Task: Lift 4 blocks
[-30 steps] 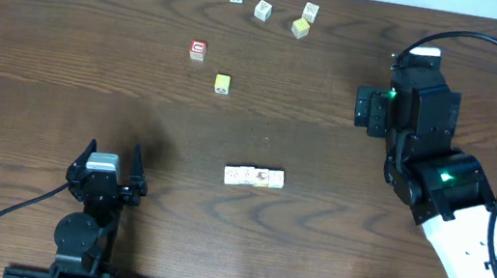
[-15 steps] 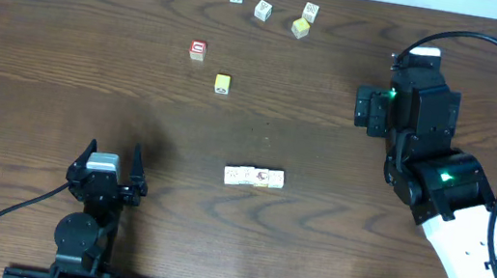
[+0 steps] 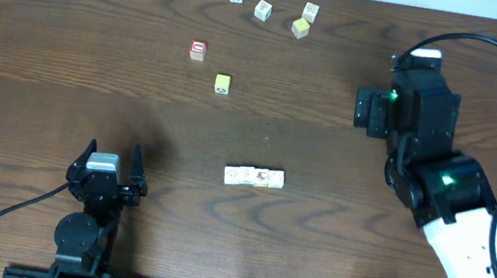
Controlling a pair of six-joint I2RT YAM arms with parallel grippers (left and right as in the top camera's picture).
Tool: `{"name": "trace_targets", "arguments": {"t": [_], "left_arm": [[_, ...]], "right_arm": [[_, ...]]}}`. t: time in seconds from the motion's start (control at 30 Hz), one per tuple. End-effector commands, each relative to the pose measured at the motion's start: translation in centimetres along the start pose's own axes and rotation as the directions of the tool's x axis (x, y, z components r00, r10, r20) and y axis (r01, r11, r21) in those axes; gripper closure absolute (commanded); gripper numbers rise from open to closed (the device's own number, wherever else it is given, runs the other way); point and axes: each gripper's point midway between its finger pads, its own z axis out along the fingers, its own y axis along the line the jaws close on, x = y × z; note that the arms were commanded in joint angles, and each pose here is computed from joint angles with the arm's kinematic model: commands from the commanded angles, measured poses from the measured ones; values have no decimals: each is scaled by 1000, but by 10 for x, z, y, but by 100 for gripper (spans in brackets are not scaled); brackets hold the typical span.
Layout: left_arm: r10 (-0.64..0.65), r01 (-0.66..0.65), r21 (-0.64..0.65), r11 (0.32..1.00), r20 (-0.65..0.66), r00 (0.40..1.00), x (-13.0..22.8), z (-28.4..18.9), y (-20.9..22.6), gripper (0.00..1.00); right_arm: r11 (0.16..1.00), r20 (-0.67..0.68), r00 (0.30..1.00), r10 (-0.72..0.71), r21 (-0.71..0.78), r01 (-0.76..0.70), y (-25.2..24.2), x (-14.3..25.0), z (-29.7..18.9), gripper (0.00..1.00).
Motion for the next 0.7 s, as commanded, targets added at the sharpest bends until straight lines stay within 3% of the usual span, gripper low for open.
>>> {"name": "trace_targets", "arguments": {"t": [0.0,0.1,0.23,0.33,0.47,0.67], "left_arm": [[-4,3,-9,1000,-55,998,16,0,1,25],[-4,3,-9,1000,-55,998,16,0,1,25],[-4,3,-9,1000,-55,998,16,0,1,25],[-4,3,-9,1000,-55,998,16,0,1,25],[-4,3,-9,1000,-55,998,16,0,1,25],[-4,3,-9,1000,-55,998,16,0,1,25]], "right_arm": [[981,180,964,194,-57,-187,-17,-29,-38,1],[953,380,876,299,-169,-252,-26,-43,-69,1],[913,544,735,405,-282,-295,-50,-12,-92,1],[875,572,662,484,-315,-368,-69,32,-91,1],[843,571,621,537,-330,-425,-79,80,-80,1],[819,645,515,564,-360,-447,-89,101,-81,1]]}}
